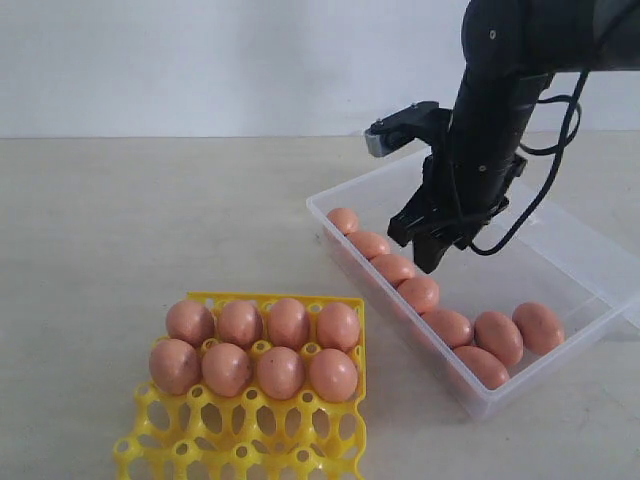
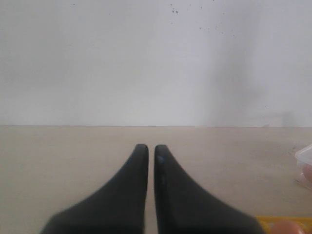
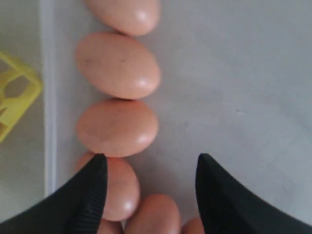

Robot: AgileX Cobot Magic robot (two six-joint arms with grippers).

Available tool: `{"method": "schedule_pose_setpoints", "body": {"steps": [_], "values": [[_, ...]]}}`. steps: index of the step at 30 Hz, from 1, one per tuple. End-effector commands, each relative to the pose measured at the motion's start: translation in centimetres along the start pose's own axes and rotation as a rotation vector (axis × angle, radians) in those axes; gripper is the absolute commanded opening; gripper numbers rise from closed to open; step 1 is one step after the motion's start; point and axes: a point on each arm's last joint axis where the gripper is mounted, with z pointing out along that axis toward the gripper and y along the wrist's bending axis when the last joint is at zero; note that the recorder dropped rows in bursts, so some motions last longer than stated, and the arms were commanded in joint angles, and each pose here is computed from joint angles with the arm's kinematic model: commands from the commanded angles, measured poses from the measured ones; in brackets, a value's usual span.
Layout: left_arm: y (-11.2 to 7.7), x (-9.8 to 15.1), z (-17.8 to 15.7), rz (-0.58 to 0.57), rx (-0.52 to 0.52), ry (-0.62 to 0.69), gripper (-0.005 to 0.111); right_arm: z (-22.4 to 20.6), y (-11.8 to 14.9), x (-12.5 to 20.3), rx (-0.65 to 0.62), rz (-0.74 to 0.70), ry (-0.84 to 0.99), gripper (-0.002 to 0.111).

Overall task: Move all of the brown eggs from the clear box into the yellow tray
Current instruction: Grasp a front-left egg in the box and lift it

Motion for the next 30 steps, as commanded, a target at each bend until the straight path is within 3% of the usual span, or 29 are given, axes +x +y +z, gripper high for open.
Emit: {"method": "schedule_pose_setpoints", "body": {"steps": [1,5,8,12,14,21,30], "values": [[0.0,-0.2,0.0,-0.01,-0.001,-0.01,0.004,0.5,-0.2,-1.4,-0.004,-0.17,-0.1,0.047],[0.0,-0.2,0.0,-0.01,-0.001,-0.01,0.004,0.6,-0.4,-2.3,0.046,-0.458,-0.187,0.047],[0.0,-0.2,0.0,-0.01,-0.001,-0.01,0.004,0.9,-0.3,-2.5,0.046,-0.545,-0.212,0.047],[0.0,-0.2,0.0,-0.01,-0.001,-0.01,0.004,3.1,0.2,-2.7,-0.048,-0.53,-0.198,0.029],[0.0,-0.2,0.0,-0.01,-0.001,-0.01,0.004,3.8,0.3,-2.7,-0.054,-0.531,-0.185,0.03],[0.0,-0.2,0.0,-0.01,-0.002,-0.012,0.004,3.9,0.2,-2.7,-0.043,-0.562,-0.182,0.054],[0.0,-0.2,0.0,-0.01,-0.002,-0.012,0.004,5.2,0.1,-2.8,-0.053,-0.626,-0.176,0.054]]}}
